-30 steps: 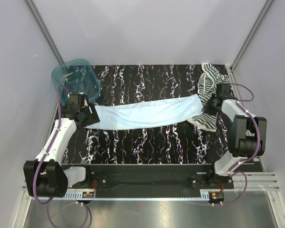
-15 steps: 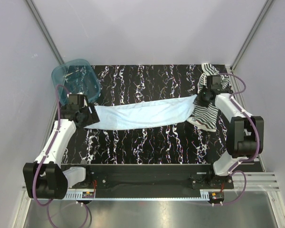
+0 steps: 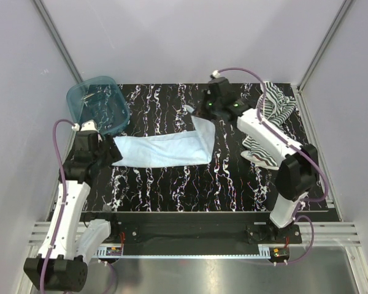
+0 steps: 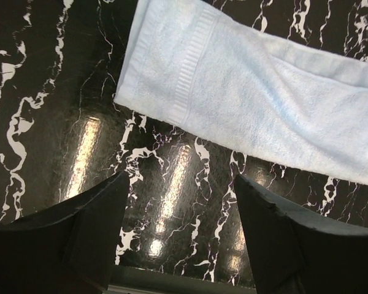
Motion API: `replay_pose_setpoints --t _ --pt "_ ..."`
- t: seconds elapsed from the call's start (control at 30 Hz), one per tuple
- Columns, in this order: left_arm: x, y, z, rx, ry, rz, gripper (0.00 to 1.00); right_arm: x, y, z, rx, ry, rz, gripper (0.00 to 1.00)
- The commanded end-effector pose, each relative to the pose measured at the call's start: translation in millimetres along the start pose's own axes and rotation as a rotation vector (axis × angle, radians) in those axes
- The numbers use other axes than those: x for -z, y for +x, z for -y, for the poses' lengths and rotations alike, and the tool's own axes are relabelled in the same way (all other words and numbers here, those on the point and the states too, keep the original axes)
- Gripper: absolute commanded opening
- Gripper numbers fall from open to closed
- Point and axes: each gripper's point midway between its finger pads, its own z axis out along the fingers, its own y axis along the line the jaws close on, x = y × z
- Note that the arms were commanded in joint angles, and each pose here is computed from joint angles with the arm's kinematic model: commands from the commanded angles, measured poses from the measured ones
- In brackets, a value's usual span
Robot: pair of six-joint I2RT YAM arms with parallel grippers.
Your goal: Roll the towels
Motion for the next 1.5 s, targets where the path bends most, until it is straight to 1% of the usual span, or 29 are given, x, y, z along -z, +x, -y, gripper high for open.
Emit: replay_pose_setpoints --t 0.0,0.03,0.13,0.17,0.2,0.23,0.3,0.33,0.37,0.5,0.53,0.6,0.63,0.73,0.9,0.93,1.13,1.2,1.27,1.3,1.37,1.4,1.47 --pt "8 -14 -5 0.033 -0.022 0.099 0.75 -9 11 -59 0.005 -0.115 -0.006 0.00" --pt "10 -16 -6 0.036 -0.025 0.110 0.76 -14 21 -83 0.003 -0.166 -0.015 0.00" --pt "15 -18 -8 0.044 -0.030 0.137 0.76 -24 40 -125 0.008 -0.280 -0.040 0.00" --pt "16 -19 -9 0.049 -0.034 0.147 0.76 -26 45 -136 0.005 -0.306 -0.043 0.00" --pt "17 -20 -9 0.051 -0.036 0.150 0.77 -37 53 -140 0.010 -0.315 -0.056 0.00" --pt "17 -20 -9 0.051 -0.036 0.152 0.77 -35 56 -160 0.013 -0.360 -0.049 0.00" --pt "18 -20 -10 0.053 -0.039 0.153 0.77 -48 70 -171 0.018 -0.385 -0.073 0.00" --pt "17 -19 -10 0.053 -0.041 0.149 0.77 -47 68 -183 0.006 -0.417 -0.063 0.00" --pt "17 -19 -11 0.053 -0.045 0.148 0.77 -48 77 -191 0.004 -0.438 -0.075 0.00" --pt "19 -21 -16 0.066 -0.071 0.162 0.77 -54 94 -214 -0.019 -0.511 -0.085 0.00" --pt "20 -22 -15 0.069 -0.068 0.169 0.78 -54 93 -221 -0.025 -0.537 -0.071 0.00" --pt "21 -22 -16 0.073 -0.070 0.175 0.77 -57 107 -228 -0.024 -0.571 -0.097 0.00" --pt "21 -22 -16 0.074 -0.071 0.175 0.77 -54 101 -241 -0.042 -0.635 -0.071 0.00" --pt "21 -21 -17 0.075 -0.076 0.173 0.77 -61 113 -249 -0.060 -0.696 -0.100 0.00" --pt "24 -23 -19 0.080 -0.081 0.188 0.77 -69 127 -265 -0.045 -0.764 -0.106 0.00" --pt "24 -23 -19 0.078 -0.080 0.189 0.77 -70 133 -268 -0.037 -0.778 -0.125 0.00" --pt "23 -23 -22 0.074 -0.099 0.186 0.77 -93 163 -275 -0.027 -0.787 -0.190 0.00" --pt "24 -23 -23 0.077 -0.106 0.191 0.77 -102 179 -273 -0.019 -0.787 -0.221 0.00" --pt "26 -24 -25 0.080 -0.113 0.199 0.77 -101 191 -279 -0.011 -0.815 -0.254 0.00" --pt "26 -24 -25 0.080 -0.113 0.201 0.78 -111 203 -273 -0.009 -0.803 -0.282 0.01" --pt "25 -24 -25 0.078 -0.115 0.198 0.78 -109 212 -279 -0.005 -0.837 -0.329 0.07" --pt "25 -24 -26 0.076 -0.117 0.197 0.78 -118 225 -273 -0.002 -0.823 -0.363 0.25" --pt "24 -24 -26 0.077 -0.119 0.192 0.78 -117 231 -278 0.005 -0.849 -0.394 0.42"
